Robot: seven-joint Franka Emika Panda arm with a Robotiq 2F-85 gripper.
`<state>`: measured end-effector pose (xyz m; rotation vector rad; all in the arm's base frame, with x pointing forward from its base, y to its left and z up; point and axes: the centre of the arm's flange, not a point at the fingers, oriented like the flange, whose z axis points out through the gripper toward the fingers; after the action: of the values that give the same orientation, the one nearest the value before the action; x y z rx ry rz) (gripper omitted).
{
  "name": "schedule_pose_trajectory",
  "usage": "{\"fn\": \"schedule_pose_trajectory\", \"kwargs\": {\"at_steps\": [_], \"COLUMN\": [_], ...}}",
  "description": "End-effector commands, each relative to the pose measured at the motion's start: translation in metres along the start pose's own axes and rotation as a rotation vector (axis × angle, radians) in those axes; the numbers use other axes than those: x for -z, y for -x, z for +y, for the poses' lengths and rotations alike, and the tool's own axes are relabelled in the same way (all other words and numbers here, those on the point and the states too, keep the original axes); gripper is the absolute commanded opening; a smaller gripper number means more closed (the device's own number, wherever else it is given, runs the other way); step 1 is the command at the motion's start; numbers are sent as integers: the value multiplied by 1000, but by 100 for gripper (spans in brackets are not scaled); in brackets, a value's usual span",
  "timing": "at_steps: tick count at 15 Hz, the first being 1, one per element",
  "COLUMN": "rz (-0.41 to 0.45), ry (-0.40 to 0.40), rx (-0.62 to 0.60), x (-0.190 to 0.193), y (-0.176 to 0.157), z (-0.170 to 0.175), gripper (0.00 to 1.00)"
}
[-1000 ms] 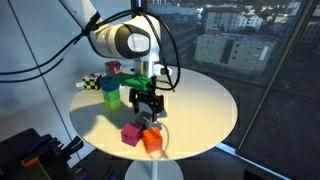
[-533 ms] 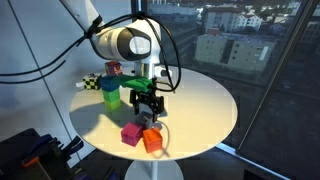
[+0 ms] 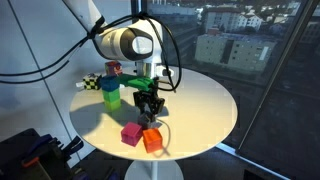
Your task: Add the grey block to the stack
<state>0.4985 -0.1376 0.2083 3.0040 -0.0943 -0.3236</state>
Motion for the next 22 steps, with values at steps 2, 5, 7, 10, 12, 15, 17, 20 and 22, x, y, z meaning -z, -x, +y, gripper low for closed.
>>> {"fn": "schedule_pose_trajectory", "kwargs": {"at_steps": [2,5,7,10,12,15,17,20,22], "rz": [11,-5,-22,-46,-60,-64,-58,-39,-21], "ry": [23,21,18,19,21,28,33,39,43], "rx": [-54,-74,-77,-75,-74,-82,-92,-95,-101], "x": [23,34,46,65,79,102,118,139,151], "y": [-5,-5,-4,0,4,8,11,16,18], "z": [-5,-12,-18,-26,-32,-40,-46,-56,-64], "gripper": [28,28,28,28,28,28,28,28,28]}}
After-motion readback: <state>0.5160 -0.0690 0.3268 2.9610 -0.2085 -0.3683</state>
